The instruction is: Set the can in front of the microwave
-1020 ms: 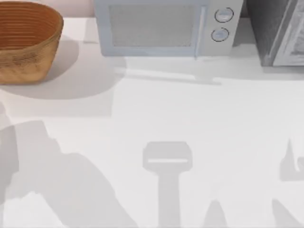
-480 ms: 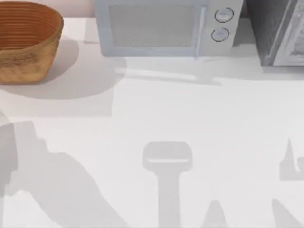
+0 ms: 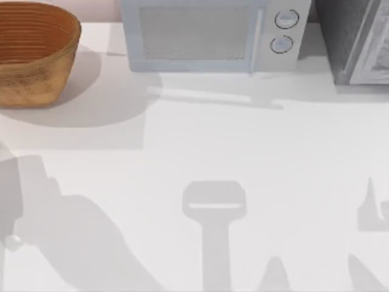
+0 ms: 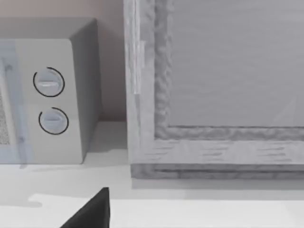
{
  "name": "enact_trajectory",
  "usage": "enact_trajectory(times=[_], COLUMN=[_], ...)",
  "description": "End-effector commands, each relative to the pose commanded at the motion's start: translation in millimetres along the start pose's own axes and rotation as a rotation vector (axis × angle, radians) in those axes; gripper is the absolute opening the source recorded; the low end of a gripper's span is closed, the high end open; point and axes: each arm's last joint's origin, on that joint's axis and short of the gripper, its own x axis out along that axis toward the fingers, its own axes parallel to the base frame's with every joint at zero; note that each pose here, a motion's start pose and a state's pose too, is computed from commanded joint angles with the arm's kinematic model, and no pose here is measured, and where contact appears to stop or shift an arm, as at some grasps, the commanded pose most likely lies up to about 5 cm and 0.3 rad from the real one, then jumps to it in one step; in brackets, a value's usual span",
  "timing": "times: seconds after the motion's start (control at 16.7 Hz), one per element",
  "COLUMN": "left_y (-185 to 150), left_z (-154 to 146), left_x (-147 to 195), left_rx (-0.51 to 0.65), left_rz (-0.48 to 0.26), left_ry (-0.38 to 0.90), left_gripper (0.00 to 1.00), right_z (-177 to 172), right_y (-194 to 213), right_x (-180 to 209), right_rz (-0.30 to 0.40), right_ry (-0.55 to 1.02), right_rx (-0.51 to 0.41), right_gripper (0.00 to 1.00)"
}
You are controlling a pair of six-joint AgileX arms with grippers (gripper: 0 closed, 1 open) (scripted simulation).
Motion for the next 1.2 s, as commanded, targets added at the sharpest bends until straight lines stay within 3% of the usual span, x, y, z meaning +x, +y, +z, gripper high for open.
enact_trajectory(times=[0.24,0.3,0.84,1.2], left_y=[0,0,0,-1], left_z=[0,0,1,1], left_x=[0,0,-2,-39], left_rx=[0.000,0.000,0.003,0.003], left_rz=[0.000,0.000,0.003,0.001], left_ry=[0.000,0.000,-0.001,0.000], left_gripper=[0.02,0.00,0.00,0.00], right_z=[0,0,0,0], right_y=[0,0,0,0], right_x=[0,0,0,0], right_rz=[0.000,0.000,0.000,0.000], right_ry=[0.000,0.000,0.000,0.000], right_rx=[0.000,0.000,0.000,0.000], right_gripper=[1.00,1.00,1.00,1.00])
